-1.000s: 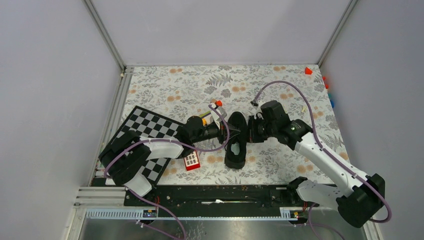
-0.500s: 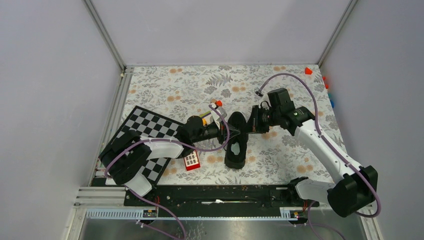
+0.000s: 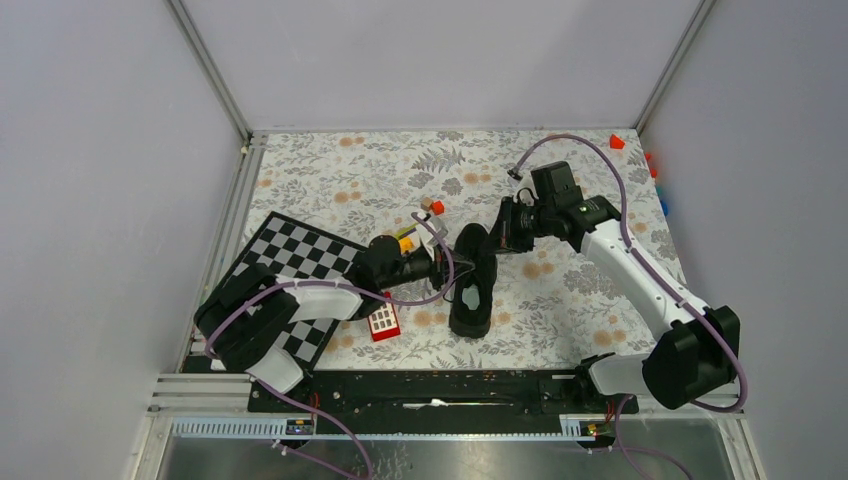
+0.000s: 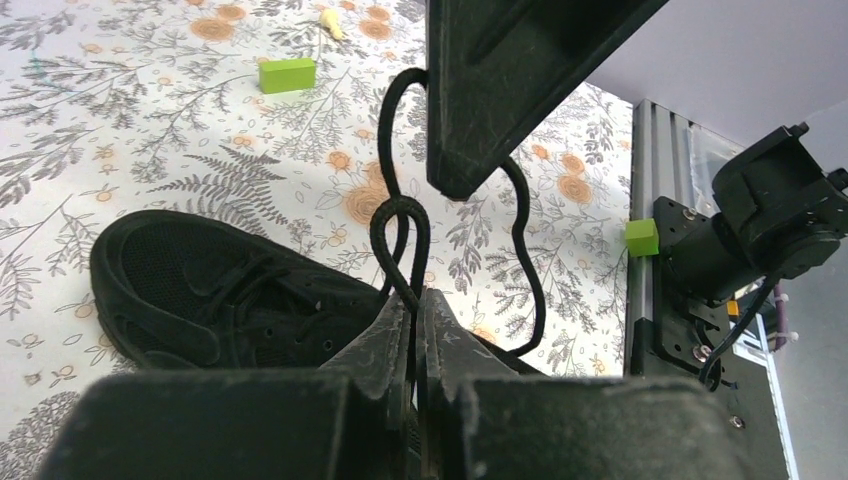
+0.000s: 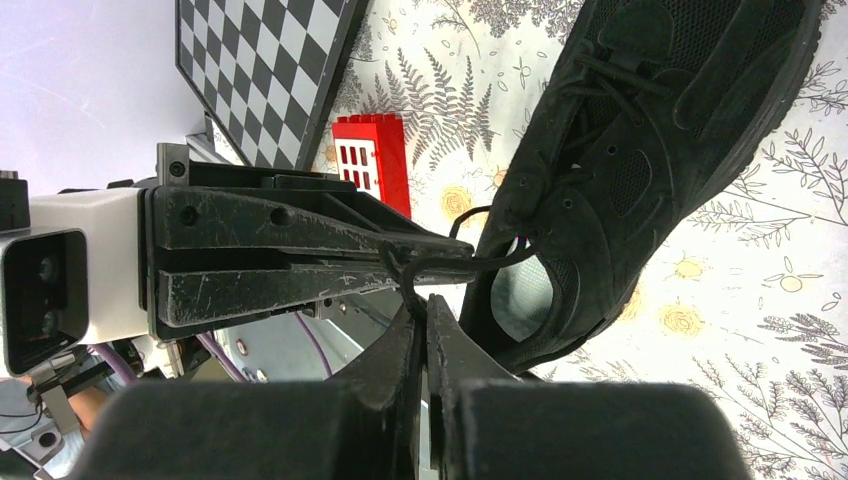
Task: Tie the shoes
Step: Wrap the shoelace around the shoelace.
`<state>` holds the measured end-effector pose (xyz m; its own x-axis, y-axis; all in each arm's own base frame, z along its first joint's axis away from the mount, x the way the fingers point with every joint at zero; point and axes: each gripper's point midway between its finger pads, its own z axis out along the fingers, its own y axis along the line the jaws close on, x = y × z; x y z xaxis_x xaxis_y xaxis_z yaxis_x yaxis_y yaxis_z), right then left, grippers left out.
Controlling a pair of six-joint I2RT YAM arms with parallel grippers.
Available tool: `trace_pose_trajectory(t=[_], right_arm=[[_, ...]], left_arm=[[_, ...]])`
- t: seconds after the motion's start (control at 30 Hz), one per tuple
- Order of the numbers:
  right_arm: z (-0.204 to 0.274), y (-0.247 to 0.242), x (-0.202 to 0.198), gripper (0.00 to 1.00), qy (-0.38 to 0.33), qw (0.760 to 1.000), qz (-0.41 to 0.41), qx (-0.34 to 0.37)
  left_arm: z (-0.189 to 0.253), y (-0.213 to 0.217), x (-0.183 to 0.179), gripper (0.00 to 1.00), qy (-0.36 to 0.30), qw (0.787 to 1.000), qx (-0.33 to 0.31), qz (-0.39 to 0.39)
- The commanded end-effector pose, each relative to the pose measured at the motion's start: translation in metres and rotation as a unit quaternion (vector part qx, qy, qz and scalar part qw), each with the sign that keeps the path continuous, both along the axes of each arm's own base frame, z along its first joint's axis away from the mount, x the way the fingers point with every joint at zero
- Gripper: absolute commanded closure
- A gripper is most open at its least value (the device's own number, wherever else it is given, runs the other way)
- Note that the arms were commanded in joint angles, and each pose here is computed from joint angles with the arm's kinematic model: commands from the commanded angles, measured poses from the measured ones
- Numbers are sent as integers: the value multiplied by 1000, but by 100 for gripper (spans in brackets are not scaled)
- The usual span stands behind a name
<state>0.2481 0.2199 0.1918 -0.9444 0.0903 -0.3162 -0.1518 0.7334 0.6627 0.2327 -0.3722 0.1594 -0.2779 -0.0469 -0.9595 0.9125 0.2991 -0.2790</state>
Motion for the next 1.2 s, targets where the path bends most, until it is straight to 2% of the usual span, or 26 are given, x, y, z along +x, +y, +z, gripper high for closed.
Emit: trace_pose_trajectory(t=[0.0,0.23,0.37,0.57,1.17], right_arm=[[20,5,10,100,-25,999,7,21],[20,5,13,100,-26,999,11,21],[27,11,19,100,-28,999,23,30],[37,22,26,100,-24,997,53,49],[47,38,3,100,-17,991,103,78]], left_arm=[[27,9,14,100,-32,998,-31,34],[29,17,17,100,-43,998,-26,30],[21,20,16,100,-44,999,1,19],[17,13,-5,100,-36,997,34,-61],[15,-10,-2,100,4,994,31,-100]])
